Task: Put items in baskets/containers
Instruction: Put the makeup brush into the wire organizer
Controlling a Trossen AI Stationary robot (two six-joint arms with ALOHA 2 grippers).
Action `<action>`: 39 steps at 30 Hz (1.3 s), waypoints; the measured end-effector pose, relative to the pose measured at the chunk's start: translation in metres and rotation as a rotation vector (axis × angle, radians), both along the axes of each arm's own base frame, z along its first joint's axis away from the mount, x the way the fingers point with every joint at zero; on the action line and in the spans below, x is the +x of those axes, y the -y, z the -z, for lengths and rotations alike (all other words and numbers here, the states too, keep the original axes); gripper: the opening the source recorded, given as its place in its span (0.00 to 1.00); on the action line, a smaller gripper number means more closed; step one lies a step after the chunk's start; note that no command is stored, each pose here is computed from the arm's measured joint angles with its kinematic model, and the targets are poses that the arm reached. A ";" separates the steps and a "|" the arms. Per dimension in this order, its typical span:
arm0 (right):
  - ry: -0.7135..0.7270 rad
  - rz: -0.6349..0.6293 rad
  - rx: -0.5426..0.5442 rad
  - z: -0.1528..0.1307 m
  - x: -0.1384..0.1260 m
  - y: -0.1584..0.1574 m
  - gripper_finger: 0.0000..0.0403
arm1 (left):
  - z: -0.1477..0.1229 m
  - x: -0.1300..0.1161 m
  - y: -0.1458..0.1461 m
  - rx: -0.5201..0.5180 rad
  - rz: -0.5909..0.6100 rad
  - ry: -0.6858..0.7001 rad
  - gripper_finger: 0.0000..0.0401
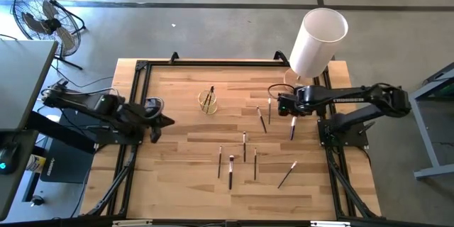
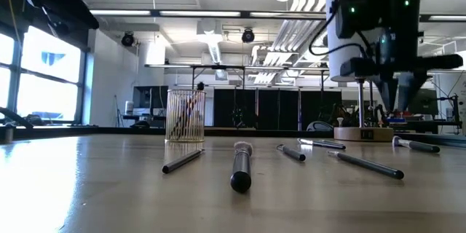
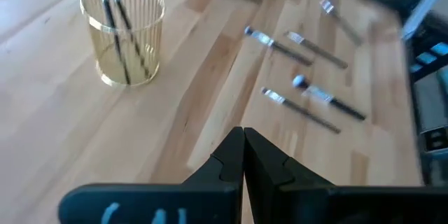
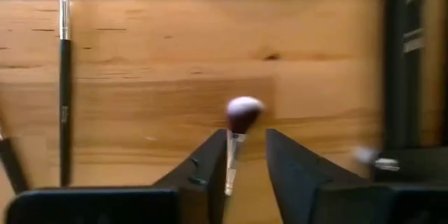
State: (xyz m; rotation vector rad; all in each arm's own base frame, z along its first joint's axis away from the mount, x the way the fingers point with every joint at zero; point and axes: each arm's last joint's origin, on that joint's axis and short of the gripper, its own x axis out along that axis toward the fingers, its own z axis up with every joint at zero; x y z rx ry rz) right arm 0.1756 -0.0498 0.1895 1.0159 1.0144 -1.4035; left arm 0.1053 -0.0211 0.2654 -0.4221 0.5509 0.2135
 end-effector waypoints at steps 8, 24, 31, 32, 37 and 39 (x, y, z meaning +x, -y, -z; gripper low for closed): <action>0.084 0.094 0.056 0.043 -0.017 0.011 0.33 | -0.003 -0.006 -0.002 0.026 0.023 0.033 0.00; 0.255 -0.179 -0.017 0.058 -0.014 0.007 0.02 | -0.003 -0.006 -0.003 0.042 -0.005 0.038 0.00; 0.779 -0.455 -0.376 0.004 0.025 -0.001 0.01 | -0.005 -0.005 -0.004 0.066 -0.051 0.058 0.00; 0.851 -0.537 -0.475 -0.007 0.032 -0.003 0.01 | -0.005 -0.005 -0.004 0.069 -0.056 0.059 0.00; 1.004 -0.738 -1.003 -0.043 0.054 -0.004 0.01 | -0.005 -0.005 -0.004 0.074 -0.066 0.064 0.00; 1.022 -0.709 -1.134 -0.053 0.067 0.002 0.01 | -0.006 -0.005 -0.004 0.060 -0.074 0.070 0.00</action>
